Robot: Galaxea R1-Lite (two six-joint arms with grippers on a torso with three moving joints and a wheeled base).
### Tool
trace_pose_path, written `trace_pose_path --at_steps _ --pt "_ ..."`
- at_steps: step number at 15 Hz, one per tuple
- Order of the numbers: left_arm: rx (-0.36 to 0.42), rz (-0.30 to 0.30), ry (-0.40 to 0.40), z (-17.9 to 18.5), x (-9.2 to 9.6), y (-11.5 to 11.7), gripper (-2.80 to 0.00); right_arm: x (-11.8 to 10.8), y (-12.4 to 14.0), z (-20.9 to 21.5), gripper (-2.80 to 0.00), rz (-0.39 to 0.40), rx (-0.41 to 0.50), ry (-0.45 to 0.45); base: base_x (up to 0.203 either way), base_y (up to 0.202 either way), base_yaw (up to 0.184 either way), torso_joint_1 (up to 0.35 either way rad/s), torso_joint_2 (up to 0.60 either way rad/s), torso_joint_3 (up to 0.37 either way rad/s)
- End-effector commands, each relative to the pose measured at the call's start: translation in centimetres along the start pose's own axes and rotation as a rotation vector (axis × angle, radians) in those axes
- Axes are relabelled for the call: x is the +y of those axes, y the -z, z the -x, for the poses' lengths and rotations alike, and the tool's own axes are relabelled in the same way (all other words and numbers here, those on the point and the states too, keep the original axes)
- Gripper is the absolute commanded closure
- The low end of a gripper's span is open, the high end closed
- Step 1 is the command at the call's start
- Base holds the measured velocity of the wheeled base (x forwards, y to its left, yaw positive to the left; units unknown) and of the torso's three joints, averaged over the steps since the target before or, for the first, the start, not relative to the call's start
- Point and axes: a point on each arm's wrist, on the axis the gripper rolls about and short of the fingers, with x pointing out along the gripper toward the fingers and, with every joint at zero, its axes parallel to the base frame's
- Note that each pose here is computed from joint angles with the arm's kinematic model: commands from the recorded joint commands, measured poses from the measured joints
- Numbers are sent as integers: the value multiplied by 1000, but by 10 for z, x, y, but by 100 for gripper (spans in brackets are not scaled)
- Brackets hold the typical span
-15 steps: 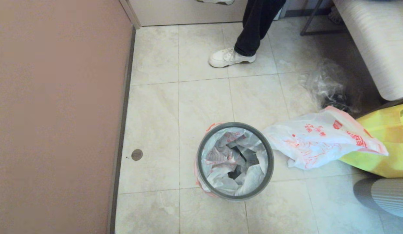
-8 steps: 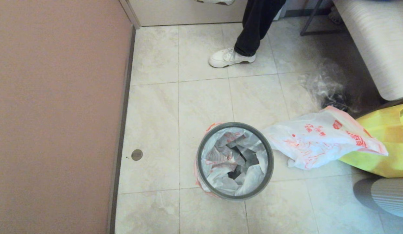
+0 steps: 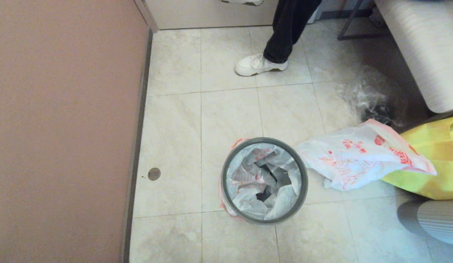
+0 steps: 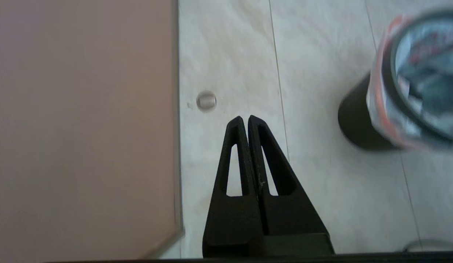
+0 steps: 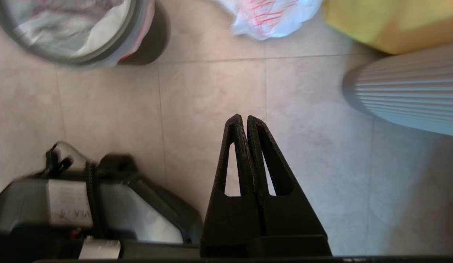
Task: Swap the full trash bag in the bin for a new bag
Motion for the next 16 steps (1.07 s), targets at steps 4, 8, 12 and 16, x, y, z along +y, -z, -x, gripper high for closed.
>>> trace_pose_path --at_steps 4,8,12,16 --pt "29 -18 55 7 -1 16 0 -1 7 -11 0 -57 -9 10 0 0 0 0 0 0" --pt "41 -17 60 7 -1 16 0 -1 13 -19 0 -29 -22 17 0 0 0 0 0 0" --pt "33 -8 57 7 -1 16 0 0 24 -18 0 -49 -39 86 0 0 0 0 0 0" --pt "32 -8 57 7 -1 16 0 1 48 -15 0 -80 -146 126 0 0 0 0 0 0"
